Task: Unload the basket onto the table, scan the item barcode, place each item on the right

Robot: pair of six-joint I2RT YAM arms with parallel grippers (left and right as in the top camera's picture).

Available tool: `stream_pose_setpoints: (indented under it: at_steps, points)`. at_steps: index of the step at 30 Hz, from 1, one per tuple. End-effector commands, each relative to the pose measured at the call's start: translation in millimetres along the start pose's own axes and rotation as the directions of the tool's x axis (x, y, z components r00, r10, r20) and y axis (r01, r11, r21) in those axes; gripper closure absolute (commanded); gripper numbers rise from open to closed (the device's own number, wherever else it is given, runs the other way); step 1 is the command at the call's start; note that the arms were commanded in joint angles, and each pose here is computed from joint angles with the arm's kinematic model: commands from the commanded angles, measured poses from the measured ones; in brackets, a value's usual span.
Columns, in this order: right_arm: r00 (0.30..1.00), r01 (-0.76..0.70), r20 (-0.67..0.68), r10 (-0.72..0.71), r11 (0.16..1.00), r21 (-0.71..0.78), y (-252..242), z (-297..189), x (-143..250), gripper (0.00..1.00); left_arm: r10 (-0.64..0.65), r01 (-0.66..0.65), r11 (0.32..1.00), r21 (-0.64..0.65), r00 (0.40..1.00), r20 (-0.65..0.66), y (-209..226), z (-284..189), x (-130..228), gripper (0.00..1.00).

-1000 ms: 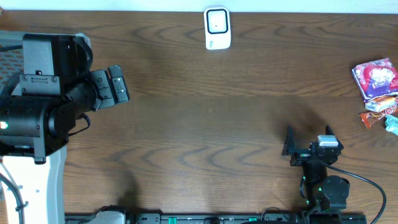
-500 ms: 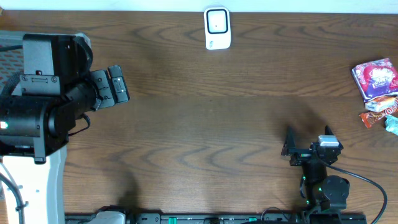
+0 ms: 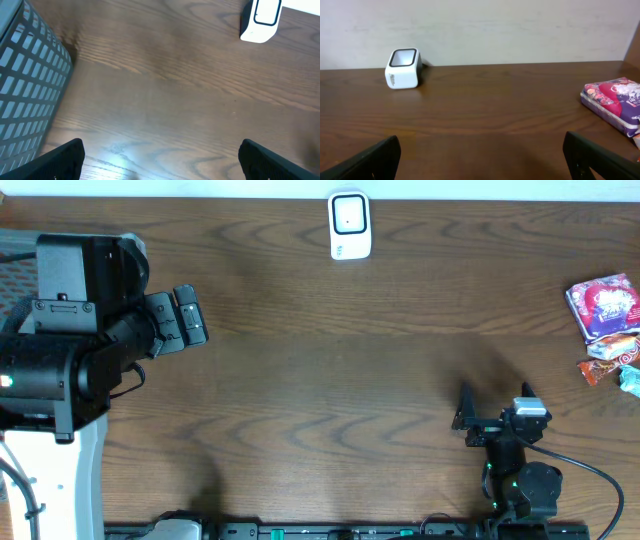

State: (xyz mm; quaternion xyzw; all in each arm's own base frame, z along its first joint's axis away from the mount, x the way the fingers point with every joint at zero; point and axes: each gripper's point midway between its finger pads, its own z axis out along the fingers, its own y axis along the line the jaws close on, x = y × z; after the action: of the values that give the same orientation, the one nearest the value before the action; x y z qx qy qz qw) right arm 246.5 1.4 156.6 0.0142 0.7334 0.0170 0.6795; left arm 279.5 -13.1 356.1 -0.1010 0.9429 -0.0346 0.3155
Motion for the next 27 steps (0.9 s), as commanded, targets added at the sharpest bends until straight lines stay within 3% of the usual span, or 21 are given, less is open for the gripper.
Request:
stream_pose_setpoints:
  at_steps: [1,27]
  points:
    - [1.0,-0.014,0.0,0.014,1.0,-0.01,2.3,-0.3,0.3,0.01,0.006,-0.006,1.0,-0.007,1.0,0.005,2.0,-0.8,-1.0,0.02]
    - [1.0,-0.014,0.0,0.014,1.0,-0.01,2.3,-0.3,0.3,0.01,0.007,-0.007,1.0,-0.01,1.0,-0.006,2.0,2.3,-0.6,0.02]
